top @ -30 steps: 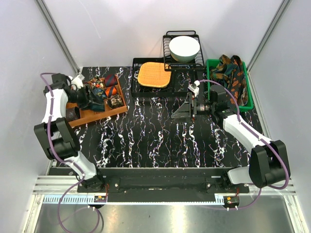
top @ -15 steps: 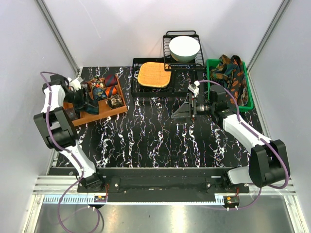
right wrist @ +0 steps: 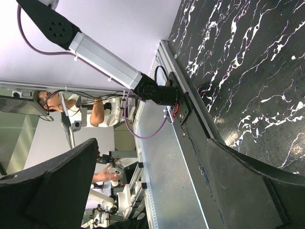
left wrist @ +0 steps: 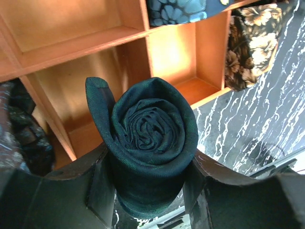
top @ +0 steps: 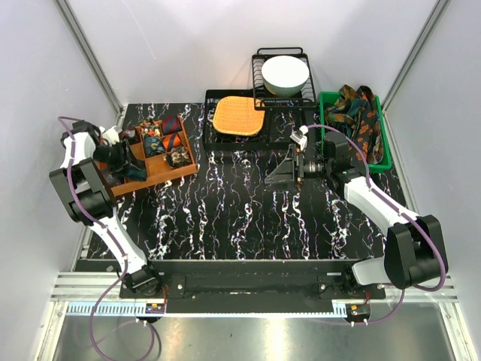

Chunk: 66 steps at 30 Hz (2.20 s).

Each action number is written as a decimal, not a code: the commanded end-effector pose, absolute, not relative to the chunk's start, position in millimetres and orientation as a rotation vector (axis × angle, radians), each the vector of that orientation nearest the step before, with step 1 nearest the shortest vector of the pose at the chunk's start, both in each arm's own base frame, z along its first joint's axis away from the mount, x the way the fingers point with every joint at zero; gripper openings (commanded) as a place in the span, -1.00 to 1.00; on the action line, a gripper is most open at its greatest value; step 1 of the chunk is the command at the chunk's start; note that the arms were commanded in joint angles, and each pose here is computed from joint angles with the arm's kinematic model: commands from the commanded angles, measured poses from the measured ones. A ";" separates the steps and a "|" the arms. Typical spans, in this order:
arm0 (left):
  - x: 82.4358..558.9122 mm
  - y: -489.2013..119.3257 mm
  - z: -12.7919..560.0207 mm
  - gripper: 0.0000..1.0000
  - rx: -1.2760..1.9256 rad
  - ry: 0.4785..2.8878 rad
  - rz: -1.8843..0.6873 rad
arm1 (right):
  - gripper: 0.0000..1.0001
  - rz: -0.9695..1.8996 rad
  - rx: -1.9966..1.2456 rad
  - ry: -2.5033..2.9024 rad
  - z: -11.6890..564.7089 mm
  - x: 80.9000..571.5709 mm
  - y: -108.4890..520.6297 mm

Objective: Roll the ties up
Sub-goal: Place the tie in the storage box.

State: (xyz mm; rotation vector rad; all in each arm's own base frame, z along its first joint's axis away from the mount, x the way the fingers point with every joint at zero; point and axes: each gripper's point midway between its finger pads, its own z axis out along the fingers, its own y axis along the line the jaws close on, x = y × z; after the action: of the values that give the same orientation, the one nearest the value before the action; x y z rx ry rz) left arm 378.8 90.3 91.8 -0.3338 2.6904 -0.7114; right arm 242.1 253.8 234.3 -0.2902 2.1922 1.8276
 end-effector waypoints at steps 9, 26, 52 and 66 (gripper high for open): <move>396.7 123.0 81.8 -1.00 -0.393 2.696 -0.522 | 0.99 1.821 -0.342 2.140 247.1 244.6 252.4; 396.5 128.7 58.6 -0.96 -0.371 2.765 -0.297 | 0.99 1.822 -0.342 2.142 246.7 244.5 252.8; 397.2 110.3 61.1 0.42 -0.298 2.770 -0.083 | 0.99 1.820 -0.349 2.142 245.8 242.1 252.1; 398.9 111.3 85.6 0.68 -0.279 2.724 -0.041 | 1.00 1.819 -0.353 2.134 249.1 241.1 251.8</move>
State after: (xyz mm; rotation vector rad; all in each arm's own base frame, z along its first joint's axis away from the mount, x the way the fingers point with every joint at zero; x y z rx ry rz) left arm 392.7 109.1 59.6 -0.3117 2.7962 -0.0867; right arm 241.4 253.8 234.4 -0.2960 2.1914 1.8308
